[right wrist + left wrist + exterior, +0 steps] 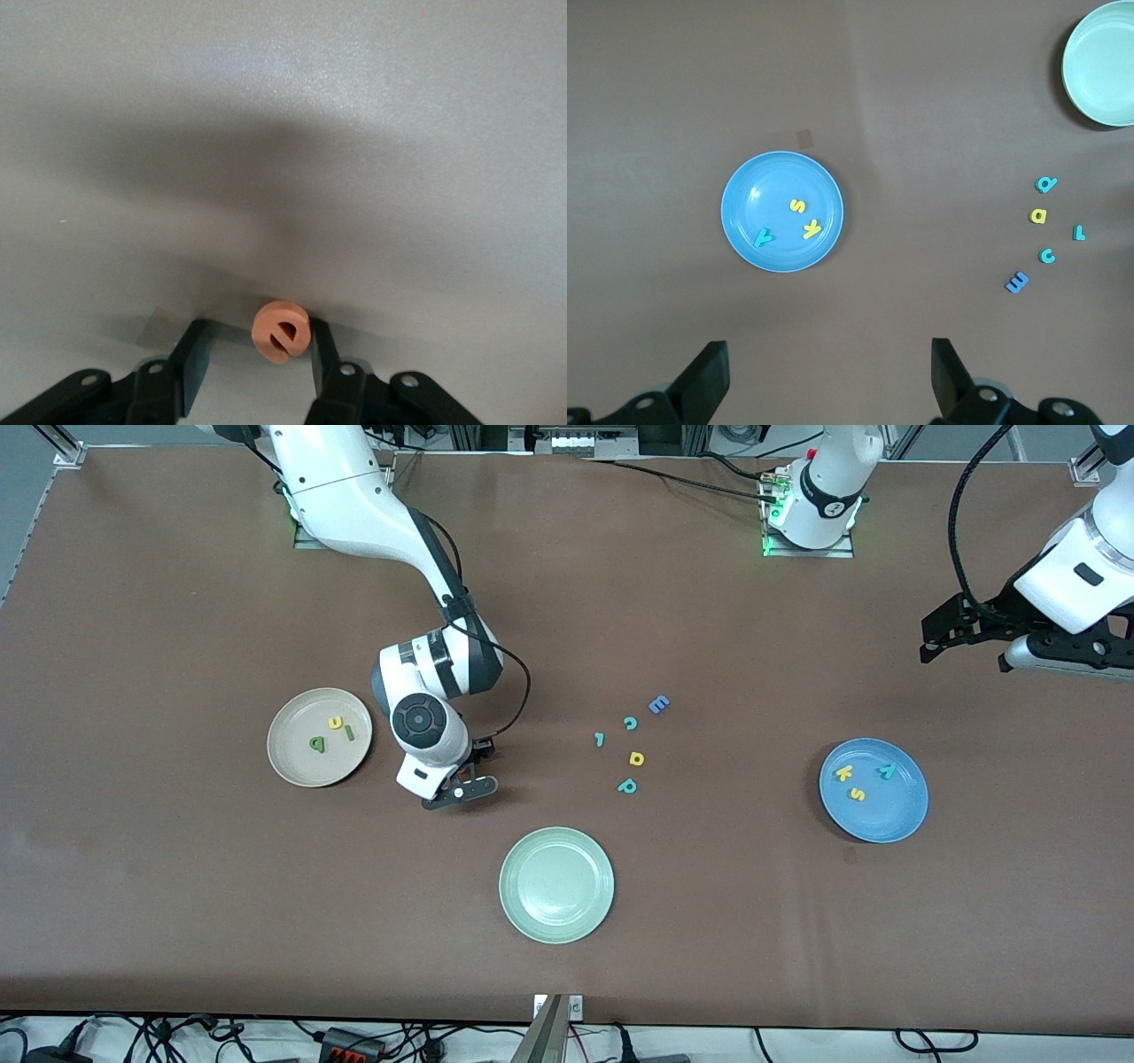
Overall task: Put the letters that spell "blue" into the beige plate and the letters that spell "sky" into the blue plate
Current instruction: 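Grasp the orange e with the right gripper and lift it, then move the orange e over the white plate and release it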
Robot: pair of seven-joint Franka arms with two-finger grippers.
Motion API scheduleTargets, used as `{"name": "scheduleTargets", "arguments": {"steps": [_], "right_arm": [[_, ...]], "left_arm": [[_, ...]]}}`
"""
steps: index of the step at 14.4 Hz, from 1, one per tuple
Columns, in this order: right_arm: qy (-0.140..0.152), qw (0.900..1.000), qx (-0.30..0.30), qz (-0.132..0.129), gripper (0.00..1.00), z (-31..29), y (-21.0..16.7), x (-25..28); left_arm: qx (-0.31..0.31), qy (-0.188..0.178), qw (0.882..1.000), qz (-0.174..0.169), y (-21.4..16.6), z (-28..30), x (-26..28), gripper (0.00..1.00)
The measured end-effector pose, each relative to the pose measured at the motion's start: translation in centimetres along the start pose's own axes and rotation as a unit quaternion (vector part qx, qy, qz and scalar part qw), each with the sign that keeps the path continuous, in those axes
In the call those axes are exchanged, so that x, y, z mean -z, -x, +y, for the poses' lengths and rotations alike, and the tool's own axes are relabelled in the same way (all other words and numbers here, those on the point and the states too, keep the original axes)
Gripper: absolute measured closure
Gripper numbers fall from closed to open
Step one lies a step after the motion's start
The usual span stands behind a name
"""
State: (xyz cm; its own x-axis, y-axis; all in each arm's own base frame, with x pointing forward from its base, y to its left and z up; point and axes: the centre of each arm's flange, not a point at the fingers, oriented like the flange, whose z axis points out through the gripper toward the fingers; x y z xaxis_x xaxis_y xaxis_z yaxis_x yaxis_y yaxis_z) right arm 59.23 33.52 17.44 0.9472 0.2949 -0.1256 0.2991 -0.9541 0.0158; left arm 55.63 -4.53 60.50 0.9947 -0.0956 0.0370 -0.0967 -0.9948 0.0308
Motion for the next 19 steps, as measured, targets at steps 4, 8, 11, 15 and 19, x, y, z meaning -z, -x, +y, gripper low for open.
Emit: {"name": "scheduleTargets", "arguments": {"steps": [4, 8, 11, 15, 19], "right_arm": [[0.000, 1.000, -0.003, 0.002, 0.62, 0.3, -0.1, 0.2], [0.000, 1.000, -0.004, 0.001, 0.72, 0.4, -0.1, 0.3], [0.001, 1.000, -0.009, 0.002, 0.72, 0.6, -0.2, 0.4], [0.012, 0.999, -0.038, -0.002, 0.72, 4.4, -0.5, 3.2], [0.015, 0.995, -0.088, -0.038, 0.72, 11.0, 2.1, 6.2]], "left_arm": [[0.000, 0.000, 1.000, 0.000, 0.0, 0.0, 0.0, 0.00], [0.000, 0.000, 1.000, 0.000, 0.0, 0.0, 0.0, 0.00], [0.000, 0.000, 1.000, 0.000, 0.0, 0.0, 0.0, 0.00], [0.000, 0.000, 1.000, 0.001, 0.0, 0.0, 0.1, 0.00], [0.000, 0.000, 1.000, 0.001, -0.1, 0.0, 0.1, 0.00]]}}
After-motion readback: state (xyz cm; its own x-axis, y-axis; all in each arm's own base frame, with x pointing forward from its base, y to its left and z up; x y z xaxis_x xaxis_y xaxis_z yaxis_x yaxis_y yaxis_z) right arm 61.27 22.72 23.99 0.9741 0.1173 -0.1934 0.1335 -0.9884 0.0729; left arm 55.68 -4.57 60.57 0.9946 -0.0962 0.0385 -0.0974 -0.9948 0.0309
